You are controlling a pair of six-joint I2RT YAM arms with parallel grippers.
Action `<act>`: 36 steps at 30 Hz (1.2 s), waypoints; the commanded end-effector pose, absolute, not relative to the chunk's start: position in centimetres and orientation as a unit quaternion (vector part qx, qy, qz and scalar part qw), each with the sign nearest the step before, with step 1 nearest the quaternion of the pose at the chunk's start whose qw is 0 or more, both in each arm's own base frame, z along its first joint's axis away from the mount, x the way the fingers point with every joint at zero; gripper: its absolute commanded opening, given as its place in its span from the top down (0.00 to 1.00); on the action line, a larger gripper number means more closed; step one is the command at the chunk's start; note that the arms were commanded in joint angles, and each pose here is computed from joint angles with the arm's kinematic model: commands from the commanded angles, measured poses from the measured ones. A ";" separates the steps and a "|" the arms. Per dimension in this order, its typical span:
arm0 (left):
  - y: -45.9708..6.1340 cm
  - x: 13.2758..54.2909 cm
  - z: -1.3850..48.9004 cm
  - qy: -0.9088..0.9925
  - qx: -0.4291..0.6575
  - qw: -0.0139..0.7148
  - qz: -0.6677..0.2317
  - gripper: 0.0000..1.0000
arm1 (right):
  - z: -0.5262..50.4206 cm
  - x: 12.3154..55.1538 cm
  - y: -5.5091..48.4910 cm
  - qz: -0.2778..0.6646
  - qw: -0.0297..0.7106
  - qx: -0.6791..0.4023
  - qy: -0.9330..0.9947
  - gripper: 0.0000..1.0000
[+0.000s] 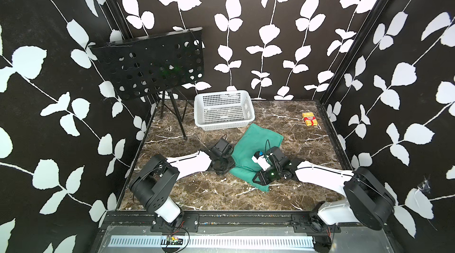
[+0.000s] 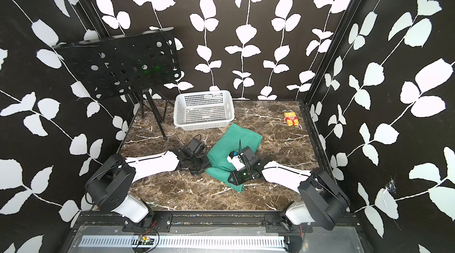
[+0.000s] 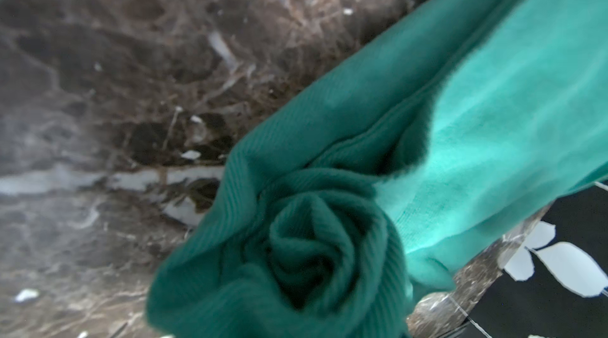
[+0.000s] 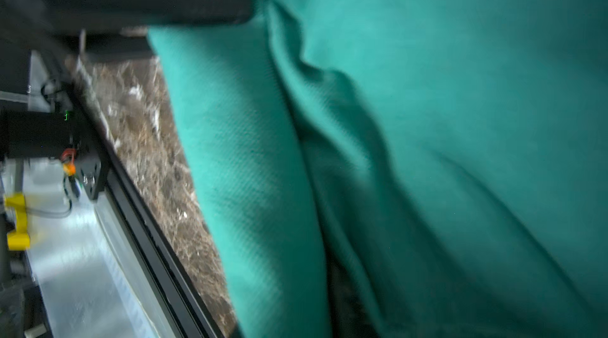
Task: Roll up the long pants
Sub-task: Roll the long pant at the center of the board.
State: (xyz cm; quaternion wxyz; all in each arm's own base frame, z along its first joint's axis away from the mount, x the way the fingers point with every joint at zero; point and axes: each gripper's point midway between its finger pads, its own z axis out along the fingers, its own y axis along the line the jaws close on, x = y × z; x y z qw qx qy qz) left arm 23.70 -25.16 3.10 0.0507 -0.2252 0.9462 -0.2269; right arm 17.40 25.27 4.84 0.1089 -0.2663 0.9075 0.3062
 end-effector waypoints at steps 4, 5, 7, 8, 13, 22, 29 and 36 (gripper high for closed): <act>-21.9 21.2 1.1 0.960 -0.245 0.003 -0.132 0.83 | 7.6 19.0 24.4 0.207 0.209 -0.320 0.901 0.52; -21.7 21.0 1.1 0.960 -0.249 -0.002 -0.126 0.86 | 8.1 18.9 24.5 0.197 0.222 -0.334 0.895 0.50; -21.2 20.2 1.2 0.959 -0.259 -0.015 -0.113 0.87 | 9.2 18.7 25.1 0.162 0.263 -0.374 0.874 0.45; -20.9 19.8 1.2 0.958 -0.265 -0.022 -0.106 0.89 | 9.8 18.4 25.5 0.144 0.285 -0.395 0.861 0.41; -19.3 17.8 1.7 0.951 -0.294 -0.043 -0.084 0.92 | 12.9 16.5 28.8 0.057 0.422 -0.499 0.755 0.33; -17.3 16.2 2.9 0.943 -0.324 -0.042 -0.056 0.92 | 8.0 14.9 32.7 -0.039 0.391 -0.567 0.723 0.32; -15.3 15.0 3.6 0.933 -0.356 -0.035 -0.033 0.92 | 3.2 14.3 33.6 -0.038 0.353 -0.573 0.738 0.38; -14.1 15.6 5.1 0.923 -0.382 0.009 -0.040 0.68 | 1.4 12.3 33.3 0.056 0.283 -0.563 0.775 0.86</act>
